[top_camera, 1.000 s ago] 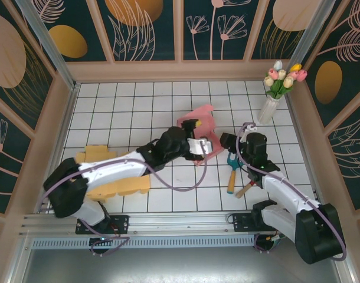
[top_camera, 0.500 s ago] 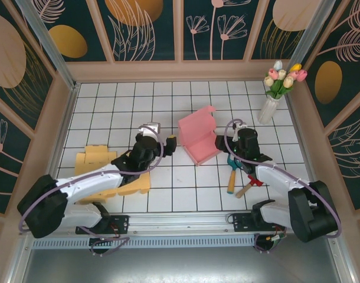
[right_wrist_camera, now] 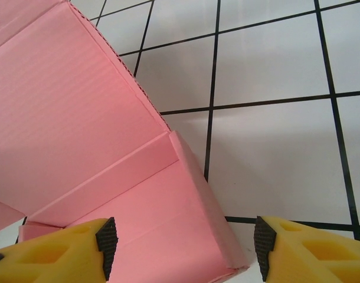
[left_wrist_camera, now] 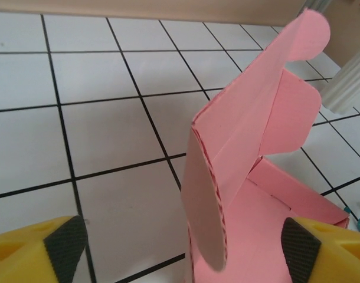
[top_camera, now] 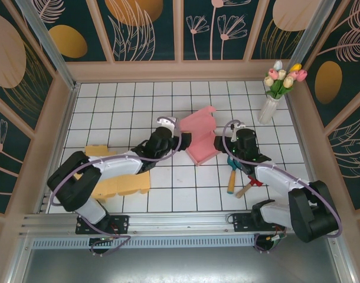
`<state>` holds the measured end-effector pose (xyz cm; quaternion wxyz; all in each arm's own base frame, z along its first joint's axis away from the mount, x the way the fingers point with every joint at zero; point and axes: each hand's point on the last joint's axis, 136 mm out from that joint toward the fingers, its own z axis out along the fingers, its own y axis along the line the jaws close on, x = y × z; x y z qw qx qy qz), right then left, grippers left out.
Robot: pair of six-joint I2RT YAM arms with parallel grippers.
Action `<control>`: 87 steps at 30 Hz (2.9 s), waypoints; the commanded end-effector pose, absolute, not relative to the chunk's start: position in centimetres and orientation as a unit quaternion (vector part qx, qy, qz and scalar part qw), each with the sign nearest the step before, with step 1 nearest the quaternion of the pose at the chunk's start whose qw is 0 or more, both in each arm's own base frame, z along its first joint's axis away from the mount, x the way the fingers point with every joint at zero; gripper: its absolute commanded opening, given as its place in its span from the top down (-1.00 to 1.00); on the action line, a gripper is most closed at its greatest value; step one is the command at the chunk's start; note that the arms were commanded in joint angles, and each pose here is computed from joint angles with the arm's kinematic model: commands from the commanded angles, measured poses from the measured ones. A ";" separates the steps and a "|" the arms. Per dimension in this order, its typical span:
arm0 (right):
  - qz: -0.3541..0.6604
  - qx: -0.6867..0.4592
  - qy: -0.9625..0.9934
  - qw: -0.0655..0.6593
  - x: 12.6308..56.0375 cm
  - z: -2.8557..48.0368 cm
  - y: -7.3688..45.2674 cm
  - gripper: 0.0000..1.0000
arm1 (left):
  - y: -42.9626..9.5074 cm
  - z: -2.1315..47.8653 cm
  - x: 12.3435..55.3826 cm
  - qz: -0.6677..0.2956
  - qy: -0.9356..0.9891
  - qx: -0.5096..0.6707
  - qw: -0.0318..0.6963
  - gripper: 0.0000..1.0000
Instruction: Fold the paper box
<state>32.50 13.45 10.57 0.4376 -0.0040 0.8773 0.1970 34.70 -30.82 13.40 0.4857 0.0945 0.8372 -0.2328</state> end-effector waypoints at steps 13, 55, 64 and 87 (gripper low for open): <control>0.145 -0.042 0.873 0.463 32.7 11.8 14.4 -0.25 | -31.1 11.6 35.5 -0.205 0.849 0.111 0.474 0.12; -0.034 -0.197 0.733 0.650 34.8 25.5 10.8 -0.32 | -28.1 20.6 29.6 -0.072 0.672 0.434 0.597 1.00; 0.003 -0.397 0.691 0.604 33.2 20.1 15.0 -0.11 | -26.7 20.5 28.2 -0.065 0.641 0.440 0.626 1.00; 0.142 -0.579 0.556 0.579 26.4 18.0 21.2 0.29 | -28.3 18.9 28.4 -0.139 0.651 0.417 0.619 1.00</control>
